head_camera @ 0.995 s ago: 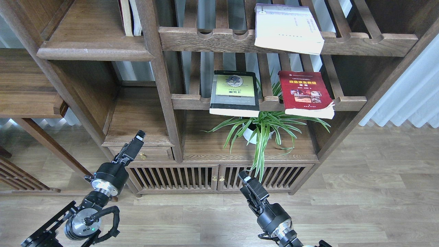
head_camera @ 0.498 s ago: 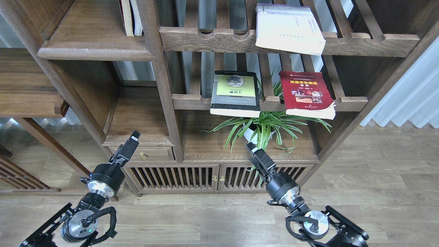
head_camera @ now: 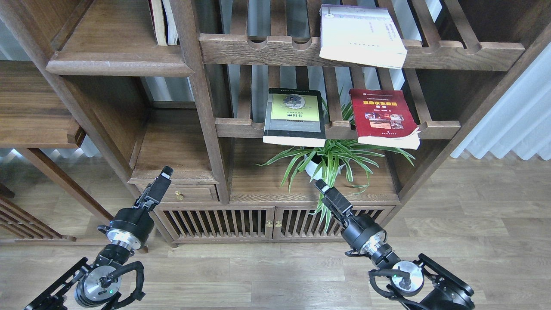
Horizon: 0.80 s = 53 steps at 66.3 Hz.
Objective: Organize books on shelf
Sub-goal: 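Move the right gripper up toward the red book on the middle shelf, then grasp the red book's lower edge with the right gripper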
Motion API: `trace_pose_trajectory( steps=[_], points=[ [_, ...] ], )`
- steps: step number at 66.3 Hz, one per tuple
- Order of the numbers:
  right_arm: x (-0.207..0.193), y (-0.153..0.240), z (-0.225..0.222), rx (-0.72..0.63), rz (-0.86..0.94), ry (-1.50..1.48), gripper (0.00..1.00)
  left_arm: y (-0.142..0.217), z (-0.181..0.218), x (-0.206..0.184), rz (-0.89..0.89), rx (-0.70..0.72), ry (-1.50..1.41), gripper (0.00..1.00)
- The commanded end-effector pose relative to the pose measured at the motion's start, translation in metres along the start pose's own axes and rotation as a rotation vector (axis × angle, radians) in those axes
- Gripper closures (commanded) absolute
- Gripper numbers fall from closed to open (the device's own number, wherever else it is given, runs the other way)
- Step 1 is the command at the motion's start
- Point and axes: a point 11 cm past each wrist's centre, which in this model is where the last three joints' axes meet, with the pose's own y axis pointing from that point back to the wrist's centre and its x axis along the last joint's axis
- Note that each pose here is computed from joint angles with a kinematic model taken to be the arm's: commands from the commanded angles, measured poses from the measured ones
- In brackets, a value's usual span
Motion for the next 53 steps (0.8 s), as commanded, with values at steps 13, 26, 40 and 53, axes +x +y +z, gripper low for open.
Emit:
trace_pose_trajectory(
  steps=[13, 26, 40, 53],
  points=[
    [-0.019, -0.014, -0.043, 0.231, -0.064, -0.184, 0.0, 0.0, 0.001, 0.0, 0.002, -0.005, 0.005, 0.0],
    [-0.024, -0.017, -0.061, 0.314, -0.086, -0.23, 0.0, -0.001, 0.005, 0.001, 0.005, -0.019, 0.007, 0.0],
    [-0.022, -0.015, -0.078, 0.393, -0.079, -0.273, 0.0, -0.001, 0.006, 0.001, 0.006, -0.02, 0.007, 0.0],
    [-0.013, -0.017, -0.088, 0.438, 0.038, -0.295, 0.04, -0.001, 0.005, 0.001, 0.005, -0.02, 0.008, 0.0]
  ],
)
